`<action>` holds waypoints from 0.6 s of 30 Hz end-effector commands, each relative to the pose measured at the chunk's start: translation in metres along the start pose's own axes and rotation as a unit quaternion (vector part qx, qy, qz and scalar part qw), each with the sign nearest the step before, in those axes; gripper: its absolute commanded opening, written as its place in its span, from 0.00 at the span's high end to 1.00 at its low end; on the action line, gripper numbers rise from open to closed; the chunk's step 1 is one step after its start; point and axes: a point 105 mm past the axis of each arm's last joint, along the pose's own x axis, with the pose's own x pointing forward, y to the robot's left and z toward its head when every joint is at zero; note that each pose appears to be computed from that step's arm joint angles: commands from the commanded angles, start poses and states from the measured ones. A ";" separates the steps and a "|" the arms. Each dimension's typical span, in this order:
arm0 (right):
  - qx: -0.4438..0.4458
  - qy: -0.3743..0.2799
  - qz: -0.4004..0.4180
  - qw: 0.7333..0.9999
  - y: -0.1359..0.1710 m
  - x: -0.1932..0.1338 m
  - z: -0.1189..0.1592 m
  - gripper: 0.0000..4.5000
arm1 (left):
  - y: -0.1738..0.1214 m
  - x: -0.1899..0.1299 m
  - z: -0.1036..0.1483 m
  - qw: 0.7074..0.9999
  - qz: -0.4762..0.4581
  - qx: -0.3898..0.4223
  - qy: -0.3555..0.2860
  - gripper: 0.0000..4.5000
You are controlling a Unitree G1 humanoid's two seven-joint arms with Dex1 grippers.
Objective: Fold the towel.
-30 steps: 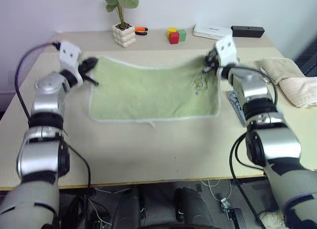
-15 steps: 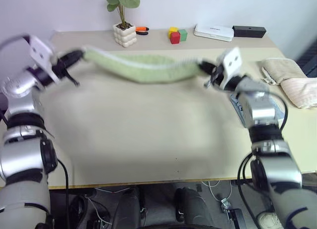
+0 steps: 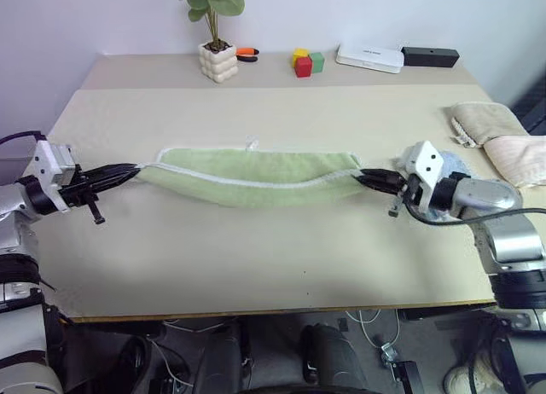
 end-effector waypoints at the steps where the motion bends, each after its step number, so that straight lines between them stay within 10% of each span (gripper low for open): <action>1: -0.023 -0.017 0.033 0.999 0.009 -0.012 0.012 0.99 | -0.009 -0.017 0.005 1.000 -0.022 0.001 -0.001 1.00; 18: -0.026 -0.016 -0.005 1.000 -0.016 -0.018 0.009 0.99 | -0.007 -0.016 -0.002 0.999 0.010 -0.030 -0.021 1.00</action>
